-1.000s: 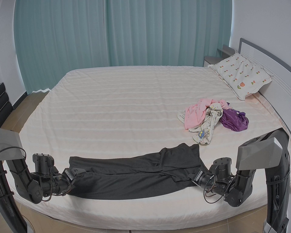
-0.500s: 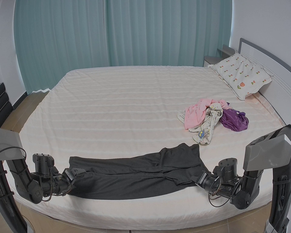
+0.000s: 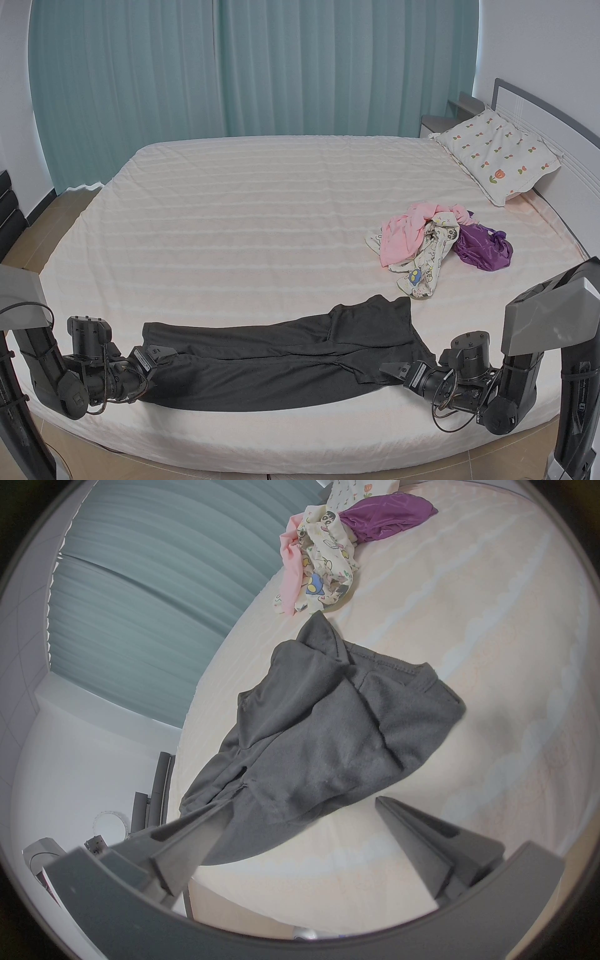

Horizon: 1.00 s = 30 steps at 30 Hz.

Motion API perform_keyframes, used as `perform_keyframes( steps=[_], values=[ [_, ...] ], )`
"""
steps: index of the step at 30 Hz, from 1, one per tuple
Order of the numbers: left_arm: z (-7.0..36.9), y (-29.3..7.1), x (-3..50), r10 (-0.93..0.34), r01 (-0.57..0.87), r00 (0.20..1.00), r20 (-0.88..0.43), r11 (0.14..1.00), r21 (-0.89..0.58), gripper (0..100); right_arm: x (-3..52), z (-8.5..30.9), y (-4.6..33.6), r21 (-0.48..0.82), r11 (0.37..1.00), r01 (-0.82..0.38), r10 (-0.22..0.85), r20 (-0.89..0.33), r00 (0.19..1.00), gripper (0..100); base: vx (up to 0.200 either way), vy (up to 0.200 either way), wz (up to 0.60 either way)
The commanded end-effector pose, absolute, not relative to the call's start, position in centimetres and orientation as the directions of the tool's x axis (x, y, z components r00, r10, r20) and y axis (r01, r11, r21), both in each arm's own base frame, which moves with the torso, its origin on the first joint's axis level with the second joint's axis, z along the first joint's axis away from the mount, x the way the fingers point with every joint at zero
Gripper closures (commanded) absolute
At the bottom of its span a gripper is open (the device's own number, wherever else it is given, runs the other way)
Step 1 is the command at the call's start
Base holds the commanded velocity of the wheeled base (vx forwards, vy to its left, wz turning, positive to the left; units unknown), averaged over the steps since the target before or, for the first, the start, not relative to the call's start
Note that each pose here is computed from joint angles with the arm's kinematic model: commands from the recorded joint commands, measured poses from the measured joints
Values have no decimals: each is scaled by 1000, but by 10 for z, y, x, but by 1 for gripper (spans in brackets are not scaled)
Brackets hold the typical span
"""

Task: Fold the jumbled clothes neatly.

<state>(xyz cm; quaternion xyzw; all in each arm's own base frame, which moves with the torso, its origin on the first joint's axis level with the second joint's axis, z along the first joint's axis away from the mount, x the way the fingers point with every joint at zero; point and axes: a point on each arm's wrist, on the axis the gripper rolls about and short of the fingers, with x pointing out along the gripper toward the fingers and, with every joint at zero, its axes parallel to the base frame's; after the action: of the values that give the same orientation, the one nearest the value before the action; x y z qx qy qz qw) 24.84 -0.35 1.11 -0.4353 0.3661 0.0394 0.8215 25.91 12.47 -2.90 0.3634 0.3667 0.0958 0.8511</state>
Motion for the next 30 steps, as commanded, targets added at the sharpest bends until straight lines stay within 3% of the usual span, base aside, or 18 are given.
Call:
perform_keyframes(
  steps=[1, 9, 22, 30],
  values=[
    [12, -2, 250, -251, -383, 734, -632, 615, -689, 0, 265, -28, 118, 694, 711, 116, 412, -545, 731, 0, 0, 0, 0],
    [12, 0, 251, -245, -386, 737, -629, 612, -690, 0, 290, -22, 89, 716, 679, 160, 336, -497, 800, 0, 0, 0, 0],
    [12, 3, 251, -234, -392, 742, -629, 609, -690, 0, 290, -20, 84, 744, 654, 136, 388, -485, 784, 0, 0, 0, 0],
    [20, 27, 262, -162, -404, 796, -583, 575, -711, 0, 283, 4, 72, 760, 640, 111, 381, -439, 813, 0, 0, 0, 0]
  ],
)
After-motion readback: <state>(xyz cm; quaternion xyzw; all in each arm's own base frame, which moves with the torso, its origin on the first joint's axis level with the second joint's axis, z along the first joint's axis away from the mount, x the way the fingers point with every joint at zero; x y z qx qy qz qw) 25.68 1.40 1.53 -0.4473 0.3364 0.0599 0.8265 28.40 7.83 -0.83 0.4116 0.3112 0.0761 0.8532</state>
